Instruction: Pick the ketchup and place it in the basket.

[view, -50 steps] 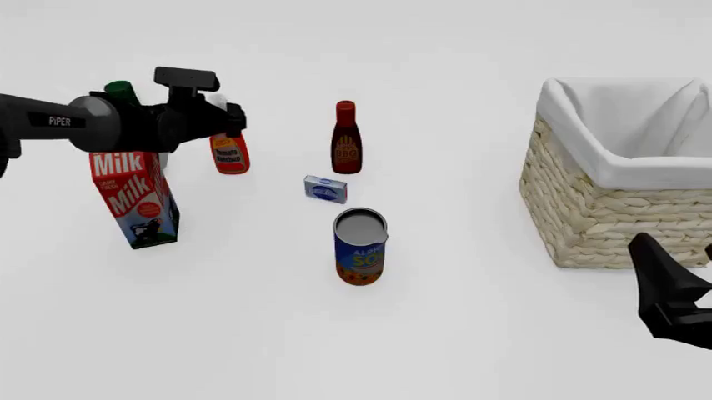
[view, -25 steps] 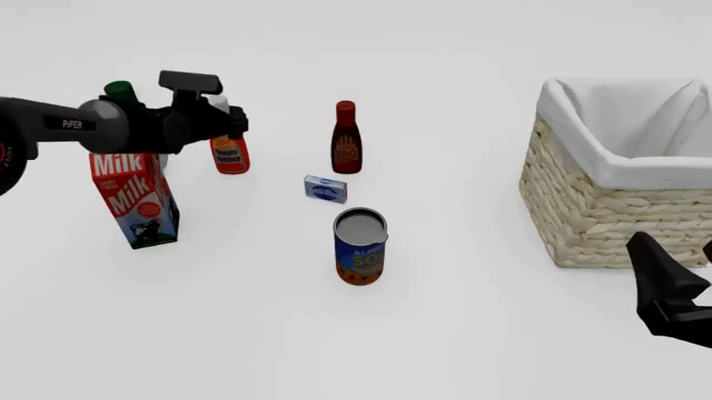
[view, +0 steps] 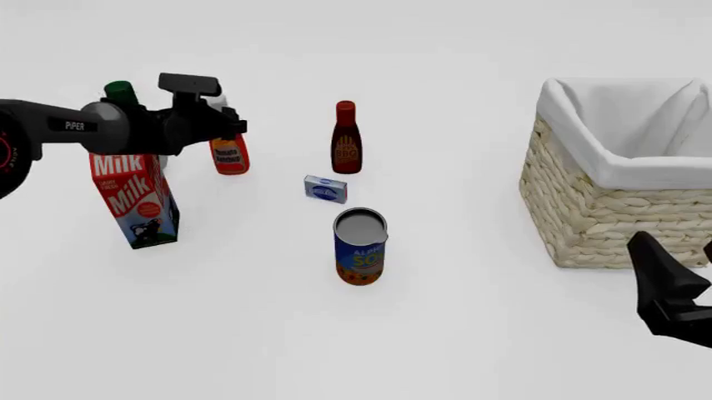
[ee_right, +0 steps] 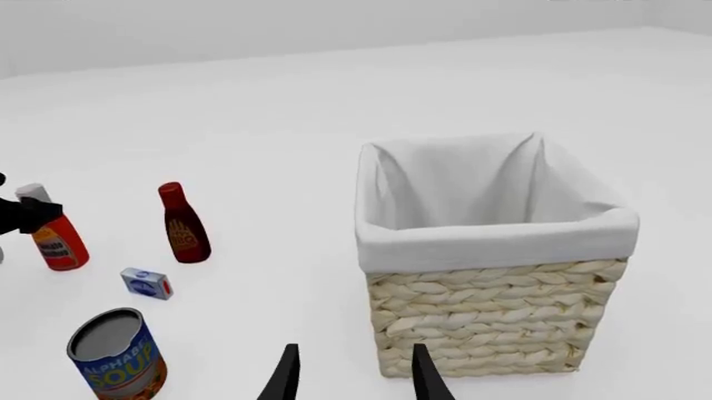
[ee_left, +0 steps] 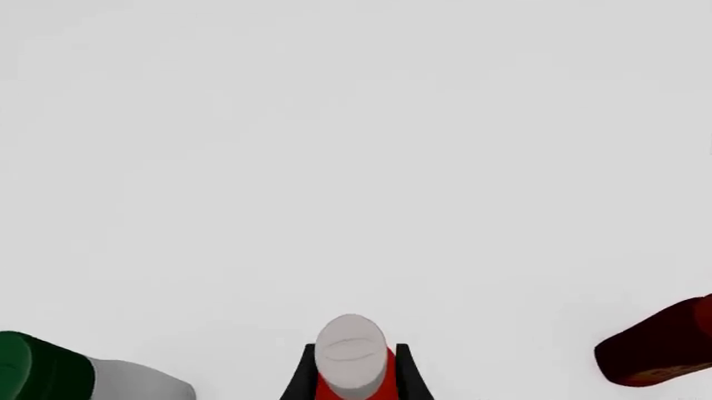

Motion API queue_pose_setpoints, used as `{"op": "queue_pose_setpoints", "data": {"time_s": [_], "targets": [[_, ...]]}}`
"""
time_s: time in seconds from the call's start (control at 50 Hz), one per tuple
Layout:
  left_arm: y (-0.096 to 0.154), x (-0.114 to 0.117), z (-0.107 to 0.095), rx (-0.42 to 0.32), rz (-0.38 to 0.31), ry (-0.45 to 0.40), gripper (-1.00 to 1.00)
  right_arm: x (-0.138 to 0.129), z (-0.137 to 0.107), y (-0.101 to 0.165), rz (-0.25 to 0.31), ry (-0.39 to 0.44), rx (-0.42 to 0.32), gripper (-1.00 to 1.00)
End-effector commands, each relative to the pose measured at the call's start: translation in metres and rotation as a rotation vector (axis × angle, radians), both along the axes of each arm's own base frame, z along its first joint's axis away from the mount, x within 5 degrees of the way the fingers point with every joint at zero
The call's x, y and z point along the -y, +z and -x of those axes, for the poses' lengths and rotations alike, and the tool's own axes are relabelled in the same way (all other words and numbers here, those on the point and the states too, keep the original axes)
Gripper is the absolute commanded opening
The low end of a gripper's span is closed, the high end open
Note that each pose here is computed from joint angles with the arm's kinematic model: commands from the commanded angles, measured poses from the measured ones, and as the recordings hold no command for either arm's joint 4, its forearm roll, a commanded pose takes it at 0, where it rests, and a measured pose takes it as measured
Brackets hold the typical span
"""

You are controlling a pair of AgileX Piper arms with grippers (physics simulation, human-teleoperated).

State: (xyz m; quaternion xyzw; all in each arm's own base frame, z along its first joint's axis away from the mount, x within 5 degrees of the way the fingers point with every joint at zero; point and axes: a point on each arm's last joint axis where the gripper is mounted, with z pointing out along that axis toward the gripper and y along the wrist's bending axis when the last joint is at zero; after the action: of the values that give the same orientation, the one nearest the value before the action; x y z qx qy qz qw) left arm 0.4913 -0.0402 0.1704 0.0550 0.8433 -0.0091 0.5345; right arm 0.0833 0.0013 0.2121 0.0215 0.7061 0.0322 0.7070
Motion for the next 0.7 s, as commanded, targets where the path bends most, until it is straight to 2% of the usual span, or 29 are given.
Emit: {"op": "queue_pose_setpoints", "data": {"time_s": [0.02,0.24,0.46,0.58,0.7], "targets": [[0.015,0.002,0.010,0.016,-0.005,-0.008,-1.00,0.000,0.001,0.000,0.000,-0.002,0.006,1.00],[0.065,0.005,0.030,0.087,-0.006,-0.021,-1.00,0.000,0.008,0.001,0.003,-0.003,0.022,1.00],[0.094,0.007,0.045,0.119,-0.001,-0.028,-1.00,0.001,0.010,0.001,0.006,-0.005,0.027,1.00],[0.100,0.009,0.054,0.121,0.000,-0.034,-1.00,0.001,0.008,0.001,0.012,-0.007,0.023,1.00],[0.124,0.010,0.069,0.144,0.002,-0.040,-1.00,0.001,-0.005,-0.001,0.014,-0.018,-0.010,1.00]]}}
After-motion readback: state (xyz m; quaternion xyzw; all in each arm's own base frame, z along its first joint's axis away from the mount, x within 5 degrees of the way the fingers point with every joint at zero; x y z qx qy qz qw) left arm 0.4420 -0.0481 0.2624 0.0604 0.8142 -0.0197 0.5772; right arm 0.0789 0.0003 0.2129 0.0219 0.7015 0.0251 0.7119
